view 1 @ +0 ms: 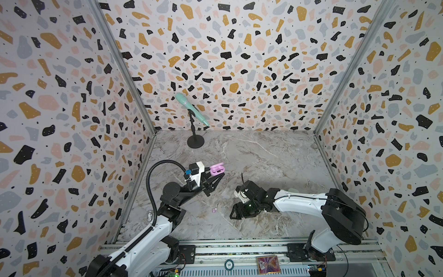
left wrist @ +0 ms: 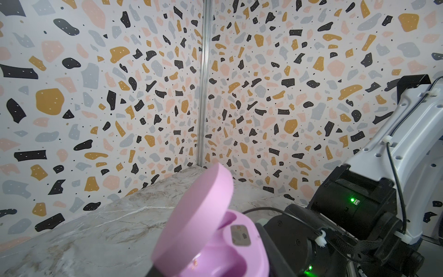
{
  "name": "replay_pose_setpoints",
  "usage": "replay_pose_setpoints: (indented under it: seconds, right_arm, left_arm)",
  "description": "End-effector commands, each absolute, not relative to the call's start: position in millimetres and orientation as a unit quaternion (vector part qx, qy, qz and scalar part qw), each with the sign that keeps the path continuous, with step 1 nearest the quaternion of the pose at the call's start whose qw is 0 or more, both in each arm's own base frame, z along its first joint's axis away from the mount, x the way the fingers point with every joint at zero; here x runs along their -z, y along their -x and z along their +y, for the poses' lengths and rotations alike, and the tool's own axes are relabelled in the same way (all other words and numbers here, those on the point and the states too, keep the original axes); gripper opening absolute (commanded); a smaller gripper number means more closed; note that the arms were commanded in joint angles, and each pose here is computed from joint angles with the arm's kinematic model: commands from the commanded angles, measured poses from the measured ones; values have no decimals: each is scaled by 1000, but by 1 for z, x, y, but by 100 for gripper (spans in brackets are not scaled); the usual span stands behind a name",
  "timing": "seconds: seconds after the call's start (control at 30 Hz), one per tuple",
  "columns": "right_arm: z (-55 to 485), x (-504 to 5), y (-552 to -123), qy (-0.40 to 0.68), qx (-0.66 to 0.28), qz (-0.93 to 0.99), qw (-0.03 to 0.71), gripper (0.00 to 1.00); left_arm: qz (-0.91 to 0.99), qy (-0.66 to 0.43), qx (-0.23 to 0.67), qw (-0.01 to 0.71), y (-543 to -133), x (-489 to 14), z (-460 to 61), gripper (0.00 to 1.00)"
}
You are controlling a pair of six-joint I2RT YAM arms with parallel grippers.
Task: Insert wireless bluetooth earbuds into charging case
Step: Rotate the wireless bluetooth earbud at the bottom-center of the table.
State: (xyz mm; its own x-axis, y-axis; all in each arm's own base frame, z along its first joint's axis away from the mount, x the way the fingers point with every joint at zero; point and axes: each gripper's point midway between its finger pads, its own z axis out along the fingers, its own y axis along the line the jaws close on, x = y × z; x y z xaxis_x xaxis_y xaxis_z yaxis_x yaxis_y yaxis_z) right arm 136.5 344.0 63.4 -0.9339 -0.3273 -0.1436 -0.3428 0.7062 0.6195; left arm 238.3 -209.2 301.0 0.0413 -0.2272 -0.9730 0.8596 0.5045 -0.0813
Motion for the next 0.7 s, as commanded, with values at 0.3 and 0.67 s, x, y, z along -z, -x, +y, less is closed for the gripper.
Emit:
replay_pose_setpoints:
  seconds: [0.3,0.67]
  right_arm:
    - [355,-86,-146,189,-326,926,36,66]
    - [357,-66,-152,196,-275,941,41,67]
  left_arm:
    - [543,-279,407,680,-232,-309,-203,7]
    - [544,-275,404,682,-231,-311,-200,7]
